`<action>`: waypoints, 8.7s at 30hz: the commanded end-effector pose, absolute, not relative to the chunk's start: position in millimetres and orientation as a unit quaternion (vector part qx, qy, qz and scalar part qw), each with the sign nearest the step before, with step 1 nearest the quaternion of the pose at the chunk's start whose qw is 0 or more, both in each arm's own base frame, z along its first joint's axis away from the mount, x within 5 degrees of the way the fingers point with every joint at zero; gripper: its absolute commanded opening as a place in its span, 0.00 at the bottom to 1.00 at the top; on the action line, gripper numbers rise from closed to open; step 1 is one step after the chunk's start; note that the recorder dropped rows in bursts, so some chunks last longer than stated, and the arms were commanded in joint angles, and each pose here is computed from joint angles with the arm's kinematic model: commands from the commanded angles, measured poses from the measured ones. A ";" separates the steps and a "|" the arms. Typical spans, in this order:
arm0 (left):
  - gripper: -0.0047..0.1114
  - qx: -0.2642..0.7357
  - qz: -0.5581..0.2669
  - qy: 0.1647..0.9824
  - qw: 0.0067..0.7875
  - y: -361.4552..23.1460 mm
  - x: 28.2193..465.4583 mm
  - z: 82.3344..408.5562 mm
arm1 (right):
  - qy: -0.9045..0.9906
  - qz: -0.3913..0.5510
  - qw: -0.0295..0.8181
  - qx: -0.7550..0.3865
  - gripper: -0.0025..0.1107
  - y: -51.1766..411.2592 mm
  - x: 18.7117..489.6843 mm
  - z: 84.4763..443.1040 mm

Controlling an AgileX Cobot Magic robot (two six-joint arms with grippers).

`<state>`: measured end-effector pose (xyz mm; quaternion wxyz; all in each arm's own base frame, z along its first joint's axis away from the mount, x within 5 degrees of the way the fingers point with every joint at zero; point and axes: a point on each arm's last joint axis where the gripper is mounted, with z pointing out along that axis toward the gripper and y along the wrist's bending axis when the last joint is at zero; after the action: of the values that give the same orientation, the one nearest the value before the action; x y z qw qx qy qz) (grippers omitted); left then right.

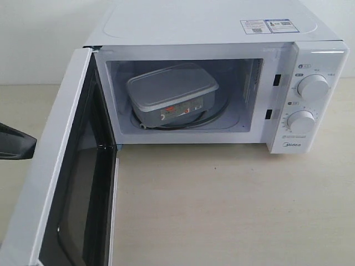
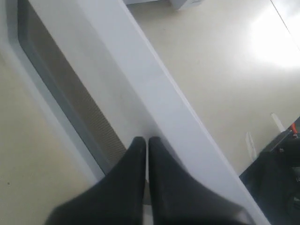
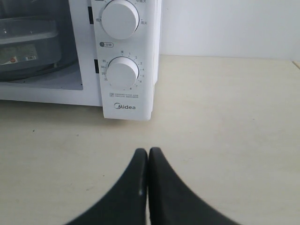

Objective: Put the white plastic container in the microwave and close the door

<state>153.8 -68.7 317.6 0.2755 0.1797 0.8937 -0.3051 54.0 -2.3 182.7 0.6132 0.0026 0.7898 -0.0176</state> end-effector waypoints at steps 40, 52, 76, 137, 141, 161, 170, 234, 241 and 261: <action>0.08 0.264 -0.438 0.774 0.374 -162.2 253.0 249.2 | 0.786 -0.023 0.618 0.001 0.02 -2.7 53.8 183.8; 0.08 0.236 -0.362 0.791 0.433 -184.7 294.6 263.5 | 0.786 -0.022 0.618 0.002 0.02 -2.7 53.8 183.8; 0.08 0.252 -0.405 0.776 0.412 -202.1 313.8 257.0 | 0.786 -0.022 0.618 0.002 0.02 -2.7 53.8 183.8; 0.08 0.204 -0.212 0.776 0.558 -88.0 152.3 275.7 | 0.652 0.162 0.728 -0.137 0.02 55.3 118.6 308.4; 0.08 0.204 -0.212 0.776 0.558 -88.0 152.3 275.7 | 0.662 0.197 0.716 -0.106 0.02 55.5 118.6 307.4; 0.08 0.203 -0.211 0.776 0.558 -87.8 152.4 275.7 | 0.697 0.240 0.673 -0.063 0.02 59.9 126.6 297.6; 0.08 0.203 -0.210 0.777 0.558 -87.6 152.5 275.6 | 0.694 0.157 0.691 -0.124 0.02 80.5 175.1 272.1; 0.08 0.203 -0.210 0.777 0.558 -87.6 152.5 275.6 | 0.722 0.087 0.678 -0.108 0.02 85.5 169.1 227.4; 0.08 0.203 -0.210 0.777 0.558 -87.6 152.5 275.6 | 0.690 0.103 0.712 -0.083 0.02 77.6 160.3 244.4; 0.08 0.203 -0.210 0.777 0.558 -87.6 152.5 275.6 | 0.681 0.079 0.714 -0.140 0.02 23.0 68.4 273.5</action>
<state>150.9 -87.9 274.3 0.5575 0.2110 0.7751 -0.2095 77.0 25.1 277.3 0.7219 -0.1361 0.6732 0.0843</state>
